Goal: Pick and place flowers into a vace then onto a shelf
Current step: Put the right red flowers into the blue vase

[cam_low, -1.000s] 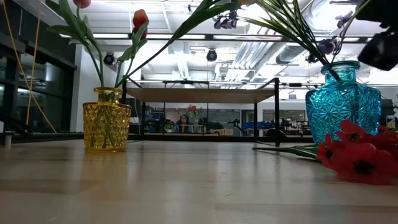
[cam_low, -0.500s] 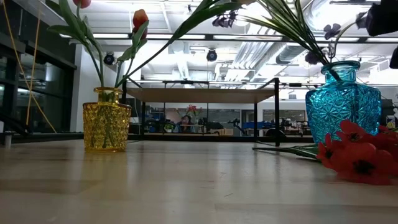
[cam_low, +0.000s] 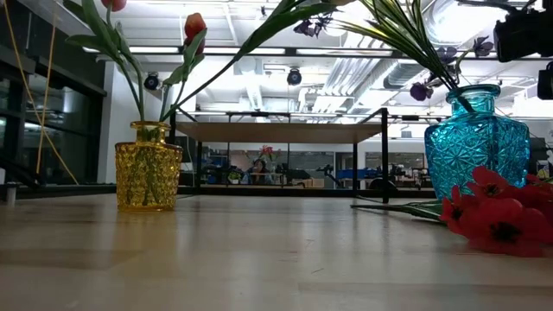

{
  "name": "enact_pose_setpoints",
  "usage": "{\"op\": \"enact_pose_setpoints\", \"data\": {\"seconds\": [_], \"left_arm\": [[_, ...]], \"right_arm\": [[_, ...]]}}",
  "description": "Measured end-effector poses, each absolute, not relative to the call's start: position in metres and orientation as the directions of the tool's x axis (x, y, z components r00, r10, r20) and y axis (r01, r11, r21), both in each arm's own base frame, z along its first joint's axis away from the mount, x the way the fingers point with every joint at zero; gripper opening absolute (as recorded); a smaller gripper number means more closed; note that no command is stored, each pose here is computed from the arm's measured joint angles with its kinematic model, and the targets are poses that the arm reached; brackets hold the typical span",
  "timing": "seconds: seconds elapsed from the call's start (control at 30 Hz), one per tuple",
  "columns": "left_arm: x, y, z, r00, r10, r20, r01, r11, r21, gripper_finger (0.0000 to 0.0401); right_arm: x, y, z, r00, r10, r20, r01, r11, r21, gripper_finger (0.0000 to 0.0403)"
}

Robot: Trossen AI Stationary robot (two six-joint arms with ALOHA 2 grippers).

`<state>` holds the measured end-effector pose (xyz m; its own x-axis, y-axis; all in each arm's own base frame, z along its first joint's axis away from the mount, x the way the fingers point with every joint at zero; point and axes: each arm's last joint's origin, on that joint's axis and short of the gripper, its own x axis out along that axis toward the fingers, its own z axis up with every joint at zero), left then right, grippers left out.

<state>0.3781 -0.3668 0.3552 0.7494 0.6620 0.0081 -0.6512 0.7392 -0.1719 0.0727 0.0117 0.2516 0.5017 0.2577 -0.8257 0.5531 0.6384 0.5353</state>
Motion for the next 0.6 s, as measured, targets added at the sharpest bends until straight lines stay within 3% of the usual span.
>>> {"op": "enact_pose_setpoints", "data": {"seconds": [0.2, 0.6], "left_arm": [[0.3778, -0.3666, 0.3550, 0.741, 0.671, 0.004, -0.661, 0.731, -0.171, 0.0195], [0.3778, -0.3665, 0.3549, 0.738, 0.674, 0.002, -0.667, 0.731, -0.145, 0.0195]], "right_arm": [[0.0778, 0.0141, 0.2491, 0.445, 0.324, -0.835, 0.474, 0.706, 0.527, 0.0212], [0.0819, 0.0139, 0.2518, 0.495, 0.311, -0.811, 0.421, 0.731, 0.537, 0.0207]]}}
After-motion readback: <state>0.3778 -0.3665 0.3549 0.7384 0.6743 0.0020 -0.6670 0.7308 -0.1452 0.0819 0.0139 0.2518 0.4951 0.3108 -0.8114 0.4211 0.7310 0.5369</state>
